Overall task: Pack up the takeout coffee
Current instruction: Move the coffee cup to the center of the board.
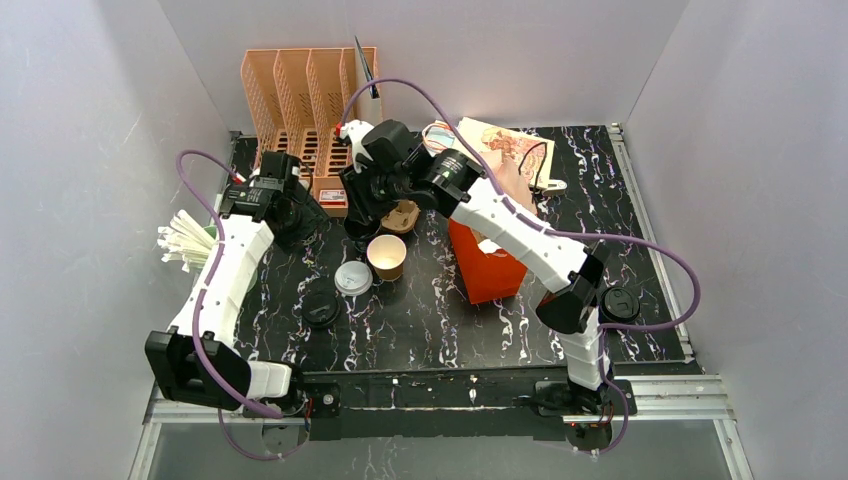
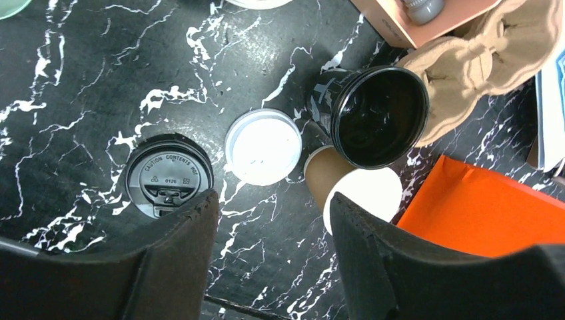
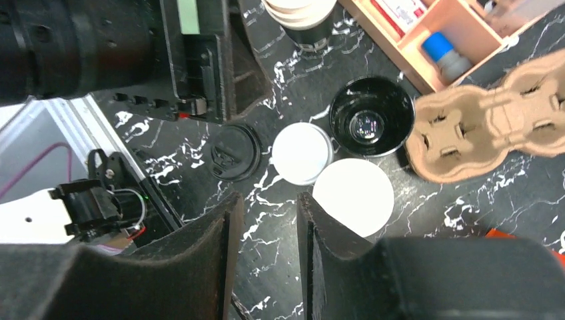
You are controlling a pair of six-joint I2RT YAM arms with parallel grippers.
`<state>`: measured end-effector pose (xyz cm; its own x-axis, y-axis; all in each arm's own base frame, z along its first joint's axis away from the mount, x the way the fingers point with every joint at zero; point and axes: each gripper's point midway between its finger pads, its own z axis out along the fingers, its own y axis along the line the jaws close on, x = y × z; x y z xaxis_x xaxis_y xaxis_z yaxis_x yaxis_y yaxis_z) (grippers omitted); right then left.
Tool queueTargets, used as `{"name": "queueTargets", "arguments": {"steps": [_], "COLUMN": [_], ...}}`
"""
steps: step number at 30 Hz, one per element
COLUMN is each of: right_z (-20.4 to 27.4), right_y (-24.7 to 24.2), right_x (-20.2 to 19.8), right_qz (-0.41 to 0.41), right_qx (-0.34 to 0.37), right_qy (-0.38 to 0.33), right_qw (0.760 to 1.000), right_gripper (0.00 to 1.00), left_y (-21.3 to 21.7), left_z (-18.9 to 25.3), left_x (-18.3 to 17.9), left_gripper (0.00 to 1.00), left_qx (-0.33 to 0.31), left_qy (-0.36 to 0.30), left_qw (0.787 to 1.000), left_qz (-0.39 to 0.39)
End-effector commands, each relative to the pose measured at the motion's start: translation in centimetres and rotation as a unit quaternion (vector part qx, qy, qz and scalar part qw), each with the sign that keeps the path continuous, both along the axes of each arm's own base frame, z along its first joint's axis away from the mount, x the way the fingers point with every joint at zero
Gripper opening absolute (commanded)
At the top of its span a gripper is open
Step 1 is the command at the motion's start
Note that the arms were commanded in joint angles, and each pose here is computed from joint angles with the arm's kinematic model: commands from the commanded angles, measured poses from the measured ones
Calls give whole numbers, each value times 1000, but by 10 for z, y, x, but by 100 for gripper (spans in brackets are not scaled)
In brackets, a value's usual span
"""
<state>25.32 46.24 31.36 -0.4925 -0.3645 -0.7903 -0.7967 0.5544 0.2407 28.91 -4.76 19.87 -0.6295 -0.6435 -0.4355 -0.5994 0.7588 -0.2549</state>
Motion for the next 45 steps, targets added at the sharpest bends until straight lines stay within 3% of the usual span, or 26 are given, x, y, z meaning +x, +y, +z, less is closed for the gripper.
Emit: {"name": "queueTargets", "arguments": {"steps": [1,6,18,23,36,40,45], "right_z": [-21,-65,-145,-168,-212,-214,-209], "right_y": [-4,-28,-52,-61,-75,-78,-89], "right_x": [10,27,30,42,40,30,11], "right_qz": [-17,-78,-121,-168,-197,-196,-194], "right_qx": [-21,-82,-185,-220,-259,-266,-276], "right_qy": [8,53,112,104,120,146,179], "right_qw": [1000,992,969,955,938,932,924], "right_gripper": [42,35,61,66,48,35,12], "left_y": [-19,-43,-19,-9,-7,-13,-15], "left_z": [-4,-28,-56,-52,-40,-42,-40], "left_x": [3,-2,-34,-42,-52,-51,-47], "left_gripper": [56,48,48,56,61,61,61], "left_qx": [-49,-108,-45,-18,-17,-28,-29], "left_qy": [-20,20,73,77,68,70,62], "left_qw": [998,993,994,995,995,994,993], "left_qz": [-28,-53,-62,-57,-65,-81,-92]}}
